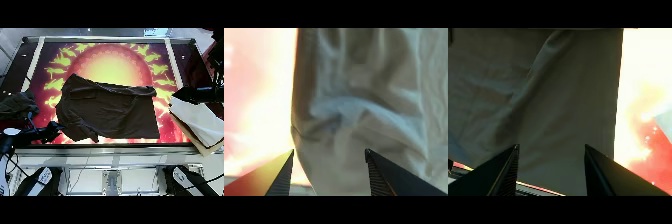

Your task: Fold the shirts.

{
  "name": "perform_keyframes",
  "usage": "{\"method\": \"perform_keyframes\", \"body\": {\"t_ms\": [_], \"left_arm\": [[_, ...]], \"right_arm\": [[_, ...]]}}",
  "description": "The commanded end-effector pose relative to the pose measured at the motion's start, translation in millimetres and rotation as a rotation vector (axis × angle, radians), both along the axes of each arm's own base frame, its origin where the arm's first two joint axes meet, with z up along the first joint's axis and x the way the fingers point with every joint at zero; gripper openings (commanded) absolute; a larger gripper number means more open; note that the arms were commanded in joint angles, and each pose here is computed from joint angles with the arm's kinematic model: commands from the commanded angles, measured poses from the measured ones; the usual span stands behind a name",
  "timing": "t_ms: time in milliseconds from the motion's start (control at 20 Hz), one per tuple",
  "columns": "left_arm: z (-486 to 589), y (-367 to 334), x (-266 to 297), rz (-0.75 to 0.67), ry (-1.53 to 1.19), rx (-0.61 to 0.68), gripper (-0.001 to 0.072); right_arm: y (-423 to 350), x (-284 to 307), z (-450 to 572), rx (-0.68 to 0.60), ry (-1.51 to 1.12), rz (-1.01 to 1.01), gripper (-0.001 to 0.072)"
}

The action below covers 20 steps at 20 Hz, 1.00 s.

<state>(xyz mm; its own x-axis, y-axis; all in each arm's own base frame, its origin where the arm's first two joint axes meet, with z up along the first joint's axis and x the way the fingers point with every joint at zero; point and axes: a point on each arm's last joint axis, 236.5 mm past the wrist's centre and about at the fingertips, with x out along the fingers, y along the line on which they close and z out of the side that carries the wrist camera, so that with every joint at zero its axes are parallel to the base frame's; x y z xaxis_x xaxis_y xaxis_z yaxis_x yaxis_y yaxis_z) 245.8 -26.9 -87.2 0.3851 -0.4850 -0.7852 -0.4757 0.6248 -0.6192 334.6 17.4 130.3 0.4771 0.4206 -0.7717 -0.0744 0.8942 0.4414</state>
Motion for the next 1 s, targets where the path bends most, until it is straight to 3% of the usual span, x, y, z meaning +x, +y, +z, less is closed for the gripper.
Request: {"method": "perform_keyframes", "body": {"t_ms": [0, 250, 550, 600, 650, 700, 750, 800, 850, 950], "left_arm": [[-16, 7, 7, 0.042, 0.010, 0.001, 0.0518], [-20, 20, 15, 0.073, -0.016, 0.053, 0.0516], [-21, 5, 20, 0.065, -0.021, -0.032, 0.0466], [-21, 1, 21, 0.061, -0.024, -0.057, 0.0433], [-20, -3, 23, 0.052, -0.034, -0.075, 0.0339], [-18, -5, 25, 0.044, -0.049, -0.087, 0.0335], [-17, -6, 26, 0.043, -0.056, -0.089, 0.0286], [-17, -6, 26, 0.038, -0.059, -0.087, 0.0112], [-16, -6, 25, 0.030, -0.063, -0.086, 0.0013], [-16, -8, 25, 0.026, -0.061, -0.092, 0.0014]], "right_arm": [[1, -2, 0, 0.001, 0.005, 0.007, 0.0464], [1, -2, 0, 0.004, 0.006, 0.006, 0.0465], [4, -1, 2, 0.018, 0.002, 0.007, 0.0464], [5, -1, 2, 0.021, 0.001, 0.008, 0.0464], [5, -1, 3, 0.024, 0.000, 0.008, 0.0464], [6, -1, 3, 0.027, -0.001, 0.009, 0.0464], [6, -1, 3, 0.029, -0.002, 0.009, 0.0464], [7, -1, 4, 0.032, -0.003, 0.010, 0.0464], [7, -1, 3, 0.032, -0.002, 0.009, 0.0464], [8, -3, -4, 0.038, 0.017, 0.009, 0.0464]]}}
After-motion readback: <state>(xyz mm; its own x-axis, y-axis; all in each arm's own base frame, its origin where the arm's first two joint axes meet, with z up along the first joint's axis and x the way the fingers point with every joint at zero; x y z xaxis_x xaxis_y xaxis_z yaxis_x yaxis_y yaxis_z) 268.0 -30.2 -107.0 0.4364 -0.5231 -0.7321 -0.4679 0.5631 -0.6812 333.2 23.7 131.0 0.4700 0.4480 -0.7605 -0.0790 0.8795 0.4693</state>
